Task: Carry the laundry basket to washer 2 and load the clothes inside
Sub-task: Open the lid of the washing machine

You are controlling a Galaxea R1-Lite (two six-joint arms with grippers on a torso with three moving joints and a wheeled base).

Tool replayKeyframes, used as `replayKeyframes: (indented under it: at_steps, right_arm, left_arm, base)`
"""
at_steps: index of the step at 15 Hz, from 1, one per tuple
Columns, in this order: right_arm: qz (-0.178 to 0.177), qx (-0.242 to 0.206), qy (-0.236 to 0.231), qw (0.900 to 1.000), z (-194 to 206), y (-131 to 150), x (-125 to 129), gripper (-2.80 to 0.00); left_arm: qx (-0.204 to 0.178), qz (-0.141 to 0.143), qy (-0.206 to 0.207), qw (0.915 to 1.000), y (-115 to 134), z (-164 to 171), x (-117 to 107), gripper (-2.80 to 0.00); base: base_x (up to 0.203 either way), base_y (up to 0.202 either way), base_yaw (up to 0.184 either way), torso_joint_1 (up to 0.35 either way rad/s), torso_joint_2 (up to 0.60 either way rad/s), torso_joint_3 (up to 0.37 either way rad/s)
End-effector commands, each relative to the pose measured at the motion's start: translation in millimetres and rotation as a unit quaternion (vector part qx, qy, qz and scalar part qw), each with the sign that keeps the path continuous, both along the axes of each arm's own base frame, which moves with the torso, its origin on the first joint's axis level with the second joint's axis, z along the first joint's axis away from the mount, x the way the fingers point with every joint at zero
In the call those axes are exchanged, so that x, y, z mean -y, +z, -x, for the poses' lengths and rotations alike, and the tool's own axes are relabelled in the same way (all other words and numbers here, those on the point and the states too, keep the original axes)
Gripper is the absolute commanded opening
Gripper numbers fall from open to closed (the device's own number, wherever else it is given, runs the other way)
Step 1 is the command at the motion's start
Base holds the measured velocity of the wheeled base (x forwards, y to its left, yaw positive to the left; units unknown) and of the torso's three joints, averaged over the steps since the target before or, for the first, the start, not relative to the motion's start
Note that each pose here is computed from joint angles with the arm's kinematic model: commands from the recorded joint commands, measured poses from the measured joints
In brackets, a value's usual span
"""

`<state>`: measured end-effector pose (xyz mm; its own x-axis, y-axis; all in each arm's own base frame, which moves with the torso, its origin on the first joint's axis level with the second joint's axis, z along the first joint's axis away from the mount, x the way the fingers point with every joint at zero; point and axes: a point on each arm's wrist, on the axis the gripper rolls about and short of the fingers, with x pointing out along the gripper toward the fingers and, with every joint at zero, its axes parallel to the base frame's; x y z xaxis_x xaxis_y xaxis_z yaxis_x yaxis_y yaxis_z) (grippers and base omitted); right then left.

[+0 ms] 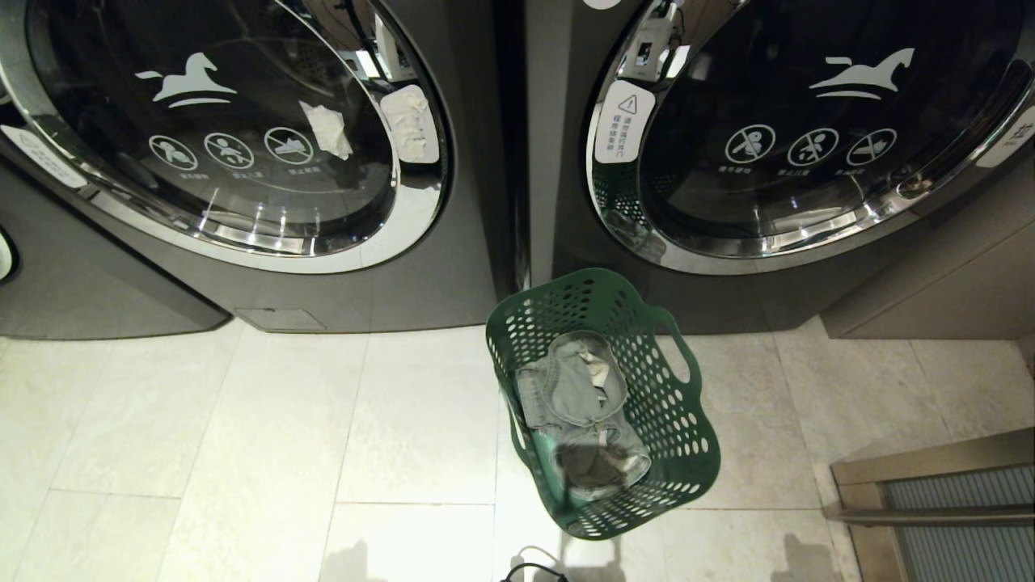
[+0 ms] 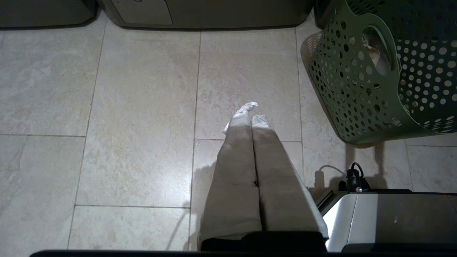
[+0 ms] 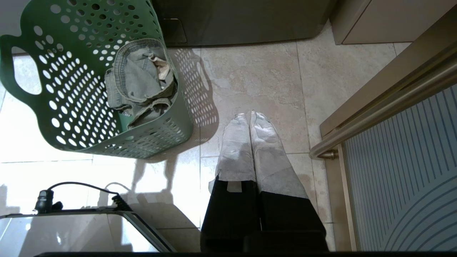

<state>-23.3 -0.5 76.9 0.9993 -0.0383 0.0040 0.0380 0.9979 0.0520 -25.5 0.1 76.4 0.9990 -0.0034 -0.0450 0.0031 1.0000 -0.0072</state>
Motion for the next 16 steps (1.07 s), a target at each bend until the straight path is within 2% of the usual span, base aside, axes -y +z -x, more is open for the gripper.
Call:
replayKeyframes:
  at_steps: [1,16]
  right_arm:
    - [0.000,0.000,0.000,1.000,-0.1,0.2,0.0,-2.80]
    - [0.000,0.000,0.001,1.000,-0.1,0.2,0.0,-2.80]
  left_arm:
    - [-0.001,0.000,0.000,1.0000,0.0,0.0,0.0,-2.80]
    - [-0.001,0.000,0.000,1.0000,0.0,0.0,0.0,-2.80]
  base:
    - [0.000,0.000,0.000,0.000,0.00,0.000]
    - [0.000,0.000,0.000,0.000,0.00,0.000]
